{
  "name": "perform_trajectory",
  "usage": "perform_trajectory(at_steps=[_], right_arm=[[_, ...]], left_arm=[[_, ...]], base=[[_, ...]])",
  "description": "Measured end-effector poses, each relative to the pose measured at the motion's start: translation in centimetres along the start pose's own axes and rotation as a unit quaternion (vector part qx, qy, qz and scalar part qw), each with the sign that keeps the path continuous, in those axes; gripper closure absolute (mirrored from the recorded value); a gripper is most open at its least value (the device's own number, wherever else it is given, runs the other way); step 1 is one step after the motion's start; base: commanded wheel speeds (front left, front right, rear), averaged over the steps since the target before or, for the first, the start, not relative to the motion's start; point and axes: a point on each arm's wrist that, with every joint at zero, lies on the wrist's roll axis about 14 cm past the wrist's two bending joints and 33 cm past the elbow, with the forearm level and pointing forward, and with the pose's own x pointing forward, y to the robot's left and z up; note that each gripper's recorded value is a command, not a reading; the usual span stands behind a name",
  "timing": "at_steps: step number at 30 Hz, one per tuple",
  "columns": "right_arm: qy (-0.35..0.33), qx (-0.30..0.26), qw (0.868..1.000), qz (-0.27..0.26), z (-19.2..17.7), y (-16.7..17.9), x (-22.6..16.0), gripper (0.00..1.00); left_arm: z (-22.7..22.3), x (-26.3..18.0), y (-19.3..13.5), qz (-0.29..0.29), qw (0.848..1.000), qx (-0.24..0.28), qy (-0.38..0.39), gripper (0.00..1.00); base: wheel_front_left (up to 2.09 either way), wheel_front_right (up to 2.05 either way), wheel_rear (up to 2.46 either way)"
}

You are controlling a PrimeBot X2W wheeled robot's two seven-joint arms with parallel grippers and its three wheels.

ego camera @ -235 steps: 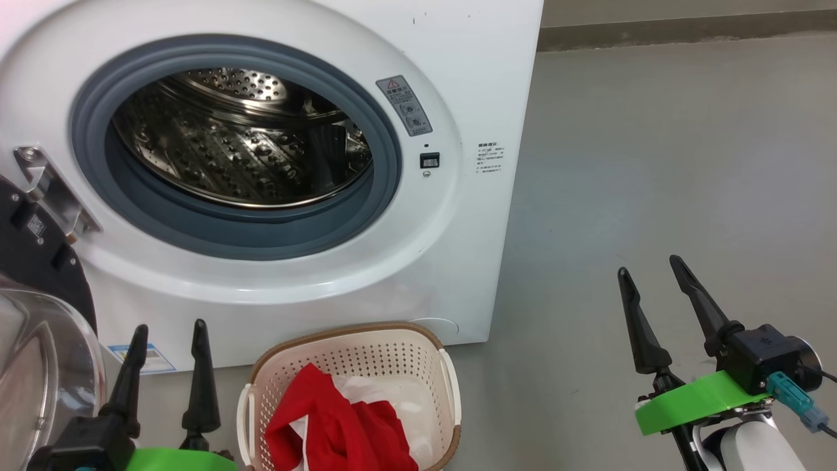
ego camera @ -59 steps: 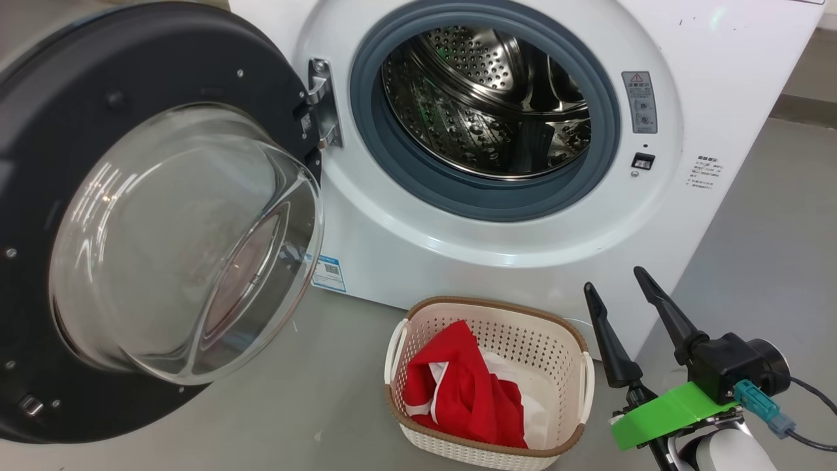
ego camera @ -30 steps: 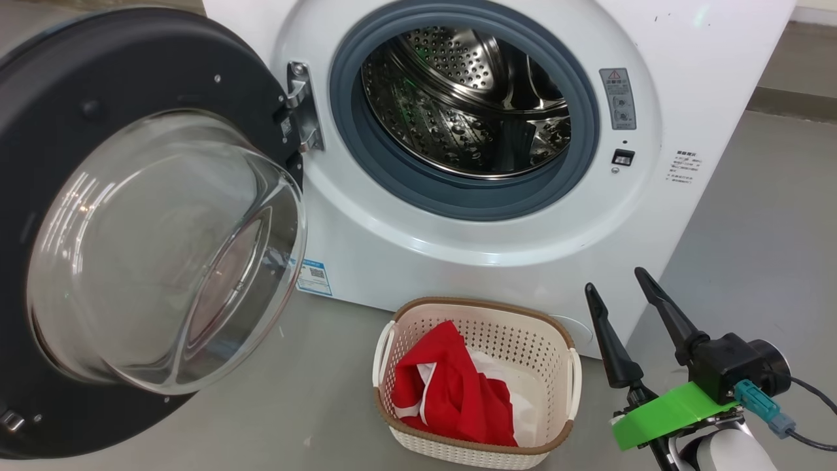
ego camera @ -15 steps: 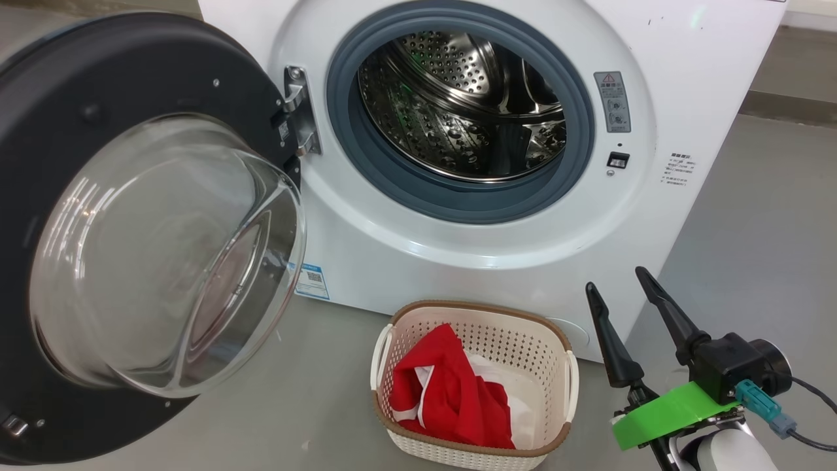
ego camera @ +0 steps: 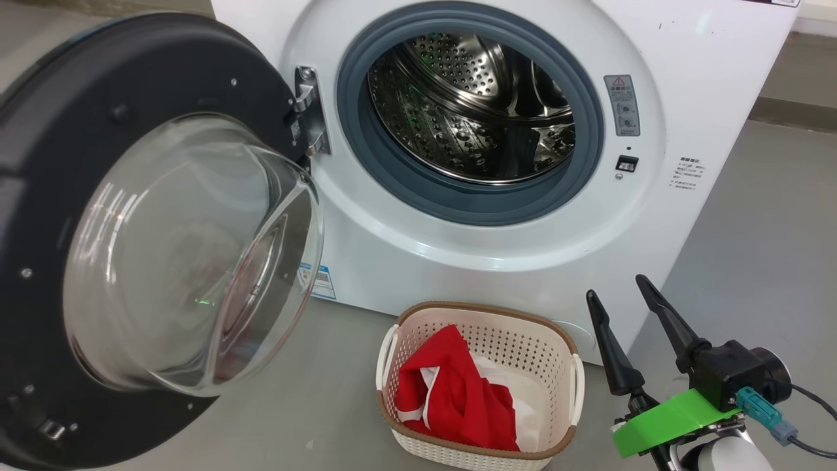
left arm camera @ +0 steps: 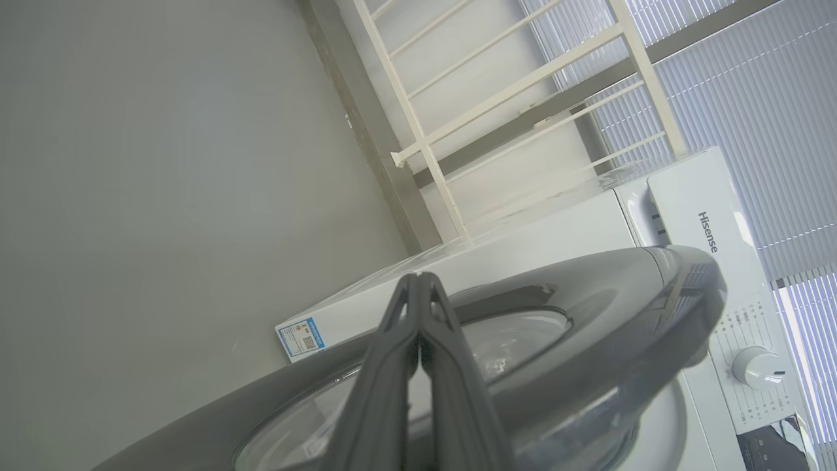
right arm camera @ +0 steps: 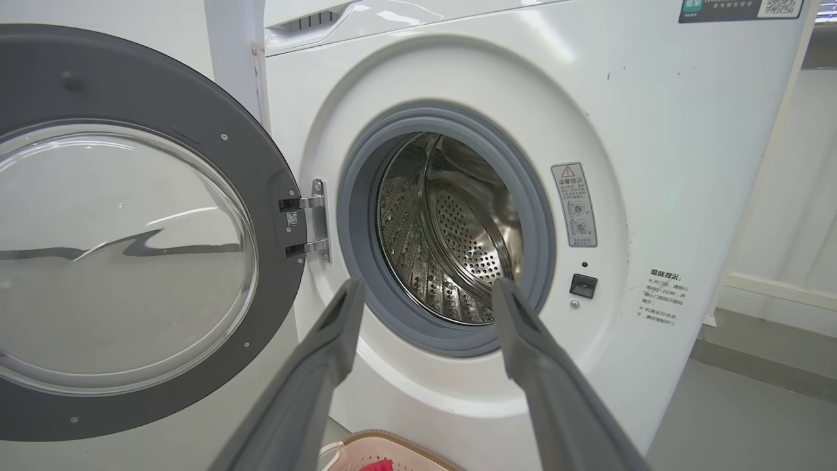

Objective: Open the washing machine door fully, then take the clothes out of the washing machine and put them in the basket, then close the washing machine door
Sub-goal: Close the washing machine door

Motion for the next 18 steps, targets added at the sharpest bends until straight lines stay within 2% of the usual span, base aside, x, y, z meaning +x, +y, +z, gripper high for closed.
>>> perform_trajectory(at_steps=[18], right_arm=[[0.008, 0.004, 1.0, 0.012, -0.6, 0.8, 0.1, 0.0]], left_arm=[[-4.5, -2.1, -1.5, -0.05, 0.996, -0.058, 0.045, 1.0]], base=[[0.0, 0.0, 0.0]])
